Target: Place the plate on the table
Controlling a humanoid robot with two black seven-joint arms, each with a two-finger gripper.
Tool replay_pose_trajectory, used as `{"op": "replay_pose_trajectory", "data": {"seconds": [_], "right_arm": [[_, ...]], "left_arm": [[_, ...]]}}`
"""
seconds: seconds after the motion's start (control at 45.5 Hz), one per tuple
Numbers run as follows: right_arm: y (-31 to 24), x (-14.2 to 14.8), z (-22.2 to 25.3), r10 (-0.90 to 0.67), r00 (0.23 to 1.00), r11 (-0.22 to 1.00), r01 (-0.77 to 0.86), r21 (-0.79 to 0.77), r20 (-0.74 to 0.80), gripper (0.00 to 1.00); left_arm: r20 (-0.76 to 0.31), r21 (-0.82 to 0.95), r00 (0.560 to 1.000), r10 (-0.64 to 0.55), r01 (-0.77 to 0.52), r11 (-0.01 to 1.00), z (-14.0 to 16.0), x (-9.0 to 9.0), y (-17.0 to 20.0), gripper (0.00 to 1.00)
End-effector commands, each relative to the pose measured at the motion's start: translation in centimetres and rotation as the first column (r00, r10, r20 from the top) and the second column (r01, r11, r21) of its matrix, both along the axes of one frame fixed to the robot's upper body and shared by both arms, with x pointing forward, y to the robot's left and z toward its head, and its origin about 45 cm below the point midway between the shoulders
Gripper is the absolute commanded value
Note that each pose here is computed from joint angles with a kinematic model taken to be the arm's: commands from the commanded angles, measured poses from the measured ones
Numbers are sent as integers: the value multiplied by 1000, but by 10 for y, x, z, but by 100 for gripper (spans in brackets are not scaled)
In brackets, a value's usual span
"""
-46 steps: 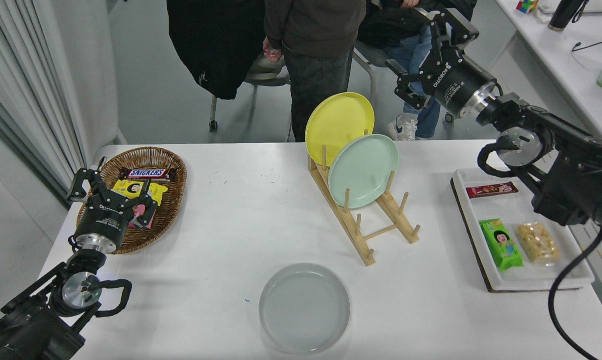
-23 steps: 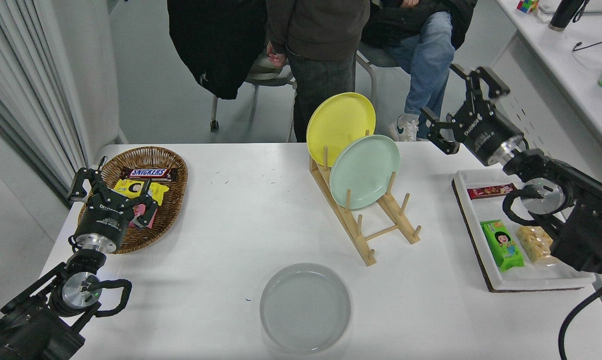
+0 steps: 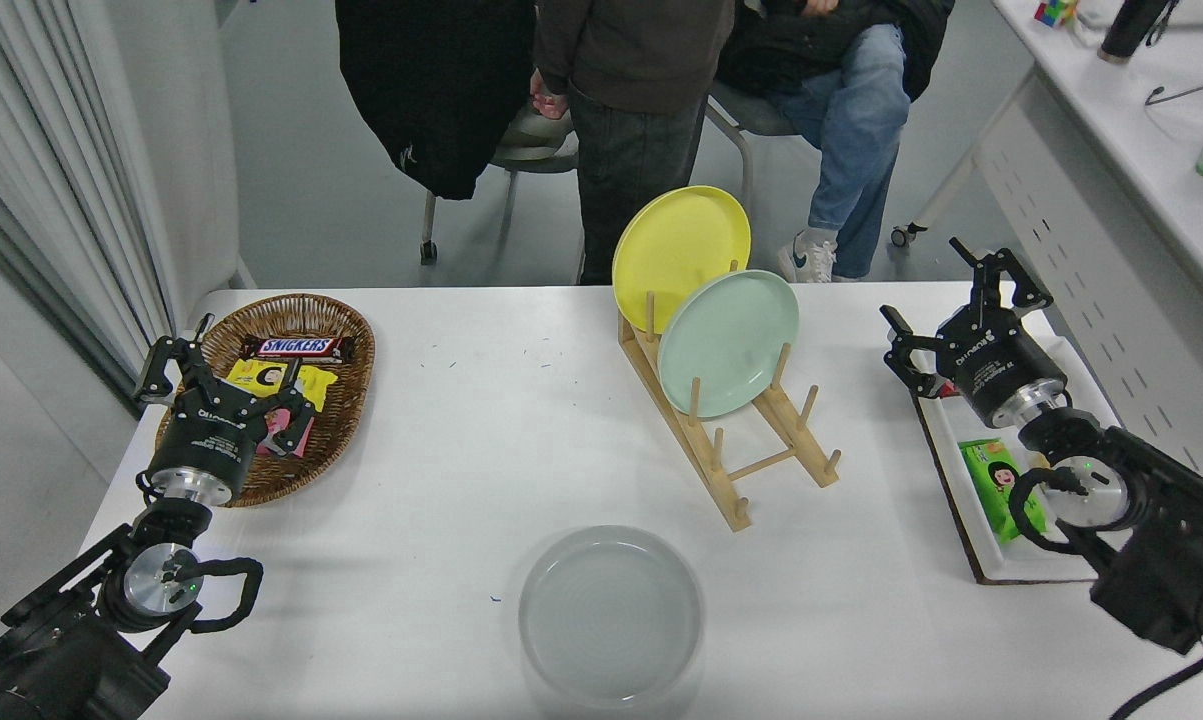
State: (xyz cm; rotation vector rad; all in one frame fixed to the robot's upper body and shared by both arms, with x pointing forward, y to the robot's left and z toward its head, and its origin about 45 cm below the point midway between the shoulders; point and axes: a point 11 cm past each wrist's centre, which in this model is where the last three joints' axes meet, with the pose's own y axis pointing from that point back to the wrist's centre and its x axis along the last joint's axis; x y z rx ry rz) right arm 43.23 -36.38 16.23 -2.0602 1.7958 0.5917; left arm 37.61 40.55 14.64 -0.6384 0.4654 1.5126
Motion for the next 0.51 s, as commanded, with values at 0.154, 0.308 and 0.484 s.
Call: {"op": "replay_pose_trajectory", "data": {"seconds": [0.154, 0.308, 0.484], "right_arm": [[-30, -16, -17, -181, 983, 982, 178, 64, 36, 99], [-24, -16, -21, -187, 982, 979, 184, 82, 28, 99], [-4, -15, -30, -106, 994, 994, 106, 24, 1, 99]], "left_arm": [[0, -1, 1000, 0, 0, 1000, 0, 0, 0, 98], [0, -1, 1000, 0, 0, 1000, 0, 0, 0, 98], [0, -1, 1000, 0, 0, 1000, 0, 0, 0, 98]]}}
